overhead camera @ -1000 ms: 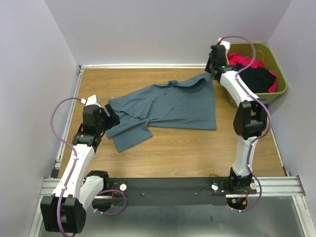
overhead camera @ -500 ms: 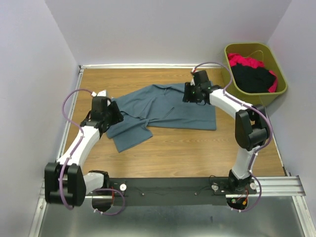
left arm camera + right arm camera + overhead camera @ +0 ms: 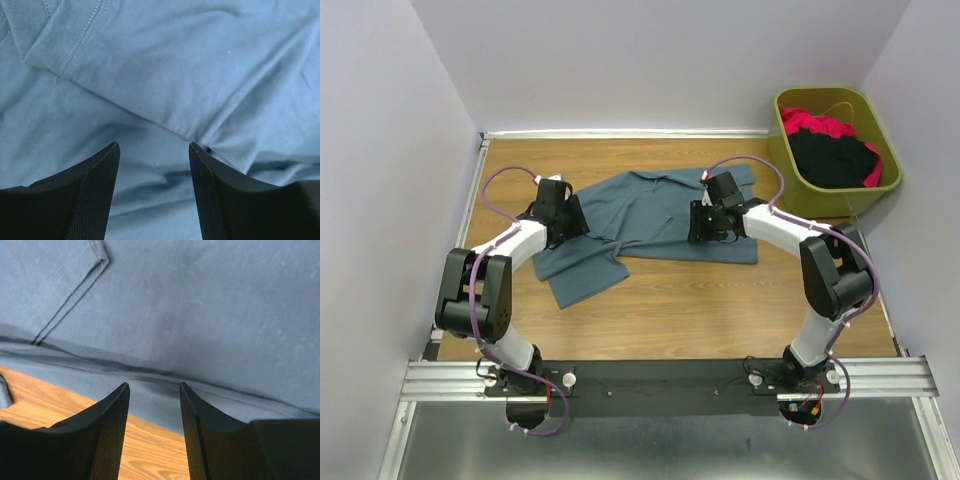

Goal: Fold and stack the t-shirts
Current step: Flatten the tshirt out

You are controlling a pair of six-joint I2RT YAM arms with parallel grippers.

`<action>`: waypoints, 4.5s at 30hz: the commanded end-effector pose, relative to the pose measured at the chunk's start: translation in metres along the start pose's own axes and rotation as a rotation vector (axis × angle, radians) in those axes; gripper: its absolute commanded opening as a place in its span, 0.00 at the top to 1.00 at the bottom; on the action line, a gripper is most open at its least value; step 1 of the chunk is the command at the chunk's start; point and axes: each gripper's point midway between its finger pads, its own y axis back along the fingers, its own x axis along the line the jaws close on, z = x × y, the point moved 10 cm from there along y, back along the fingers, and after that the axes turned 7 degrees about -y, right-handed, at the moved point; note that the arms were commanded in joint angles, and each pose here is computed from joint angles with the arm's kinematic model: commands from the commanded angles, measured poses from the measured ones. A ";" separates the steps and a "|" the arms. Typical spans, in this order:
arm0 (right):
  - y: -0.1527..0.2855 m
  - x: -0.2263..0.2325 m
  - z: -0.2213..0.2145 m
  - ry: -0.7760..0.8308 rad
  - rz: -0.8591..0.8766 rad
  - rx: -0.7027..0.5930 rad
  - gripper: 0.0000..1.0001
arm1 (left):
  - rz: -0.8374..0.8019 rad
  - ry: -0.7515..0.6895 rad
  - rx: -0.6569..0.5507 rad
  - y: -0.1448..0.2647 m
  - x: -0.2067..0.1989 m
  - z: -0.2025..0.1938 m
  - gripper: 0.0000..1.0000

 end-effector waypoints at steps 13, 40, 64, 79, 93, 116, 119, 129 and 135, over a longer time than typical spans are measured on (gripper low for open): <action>0.011 -0.007 -0.009 -0.012 -0.032 -0.042 0.48 | 0.009 0.085 -0.071 -0.041 -0.009 0.016 0.49; 0.002 -0.033 -0.058 -0.051 -0.120 0.065 0.47 | 0.031 0.105 -0.423 -0.056 -0.016 0.213 1.00; 0.040 -0.001 -0.004 0.140 0.062 -0.066 0.38 | -0.055 -0.051 -0.381 0.026 -0.013 0.144 0.20; -0.016 0.117 -0.031 0.342 0.264 0.059 0.42 | 0.126 0.048 -0.235 0.093 -0.003 0.005 0.25; -0.066 0.178 -0.086 0.345 0.243 0.123 0.55 | 0.174 0.078 -0.365 0.133 0.035 0.020 0.25; 0.040 0.205 -0.164 0.367 0.369 0.292 0.55 | 0.093 0.030 -0.347 0.134 0.034 0.002 0.25; 0.056 0.192 -0.140 0.362 0.269 0.170 0.54 | 0.074 0.022 -0.323 0.128 0.033 0.002 0.25; 0.066 0.054 -0.050 -0.009 -0.223 -0.077 0.49 | -0.019 -0.040 -0.251 0.109 0.019 -0.002 0.25; 0.070 -0.012 -0.016 -0.268 -0.382 -0.170 0.49 | -0.098 -0.134 -0.280 0.107 0.011 -0.007 0.25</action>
